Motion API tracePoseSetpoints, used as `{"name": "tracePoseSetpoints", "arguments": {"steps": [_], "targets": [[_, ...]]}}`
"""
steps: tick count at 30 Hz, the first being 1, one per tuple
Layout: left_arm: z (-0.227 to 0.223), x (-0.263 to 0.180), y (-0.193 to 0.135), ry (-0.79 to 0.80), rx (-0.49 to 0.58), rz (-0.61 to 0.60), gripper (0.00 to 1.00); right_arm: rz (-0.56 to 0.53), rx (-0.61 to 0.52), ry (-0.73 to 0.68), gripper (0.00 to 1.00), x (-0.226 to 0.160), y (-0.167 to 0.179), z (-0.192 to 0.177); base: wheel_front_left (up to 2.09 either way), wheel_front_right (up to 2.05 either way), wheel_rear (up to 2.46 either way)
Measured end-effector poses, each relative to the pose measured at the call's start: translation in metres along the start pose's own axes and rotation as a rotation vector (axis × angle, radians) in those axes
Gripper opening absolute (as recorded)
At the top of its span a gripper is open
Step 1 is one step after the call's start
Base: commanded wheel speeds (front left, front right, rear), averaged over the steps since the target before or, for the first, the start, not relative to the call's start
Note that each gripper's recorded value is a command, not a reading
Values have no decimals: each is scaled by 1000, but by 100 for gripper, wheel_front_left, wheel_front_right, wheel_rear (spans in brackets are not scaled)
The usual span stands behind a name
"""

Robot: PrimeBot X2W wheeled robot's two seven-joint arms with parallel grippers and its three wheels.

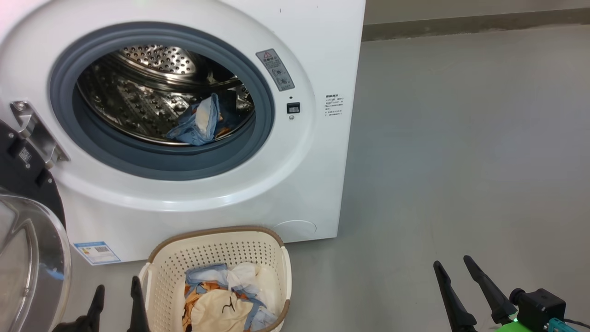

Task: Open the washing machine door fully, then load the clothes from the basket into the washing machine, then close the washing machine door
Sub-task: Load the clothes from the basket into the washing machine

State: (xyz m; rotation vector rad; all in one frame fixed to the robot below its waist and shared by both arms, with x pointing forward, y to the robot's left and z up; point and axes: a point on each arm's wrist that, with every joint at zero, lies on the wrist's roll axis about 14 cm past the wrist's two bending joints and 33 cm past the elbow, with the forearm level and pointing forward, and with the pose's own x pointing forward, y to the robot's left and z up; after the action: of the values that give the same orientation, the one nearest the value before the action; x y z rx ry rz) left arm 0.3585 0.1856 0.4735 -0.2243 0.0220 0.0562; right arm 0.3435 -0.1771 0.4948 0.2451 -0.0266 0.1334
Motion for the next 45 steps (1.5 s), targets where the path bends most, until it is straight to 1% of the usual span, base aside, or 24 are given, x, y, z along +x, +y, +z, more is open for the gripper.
{"name": "tracePoseSetpoints", "arguments": {"steps": [10, 20, 22, 26, 38, 45], "targets": [[3, -20, 17, -12, -19, 44, 100, 18, -10, -15, 100, 1, 4, 5, 0, 0, 0], [-1, -37, 21, -4, -35, 58, 100, 33, -14, -16, 100, -5, 10, 5, 0, 0, 0], [1, -37, 20, -9, -35, 52, 100, 32, -13, -3, 100, -10, 10, 1, 0, 0, 0], [-2, -42, 23, 1, -31, 57, 100, 25, -21, -8, 100, -13, 7, 3, 0, 0, 0], [0, -45, 17, -4, -35, 15, 100, 6, -26, -18, 100, -19, 0, 6, 0, 0, 0], [4, -45, 13, -15, -35, -4, 100, -16, -21, 1, 100, -28, -5, -1, 0, 0, 0]]}}
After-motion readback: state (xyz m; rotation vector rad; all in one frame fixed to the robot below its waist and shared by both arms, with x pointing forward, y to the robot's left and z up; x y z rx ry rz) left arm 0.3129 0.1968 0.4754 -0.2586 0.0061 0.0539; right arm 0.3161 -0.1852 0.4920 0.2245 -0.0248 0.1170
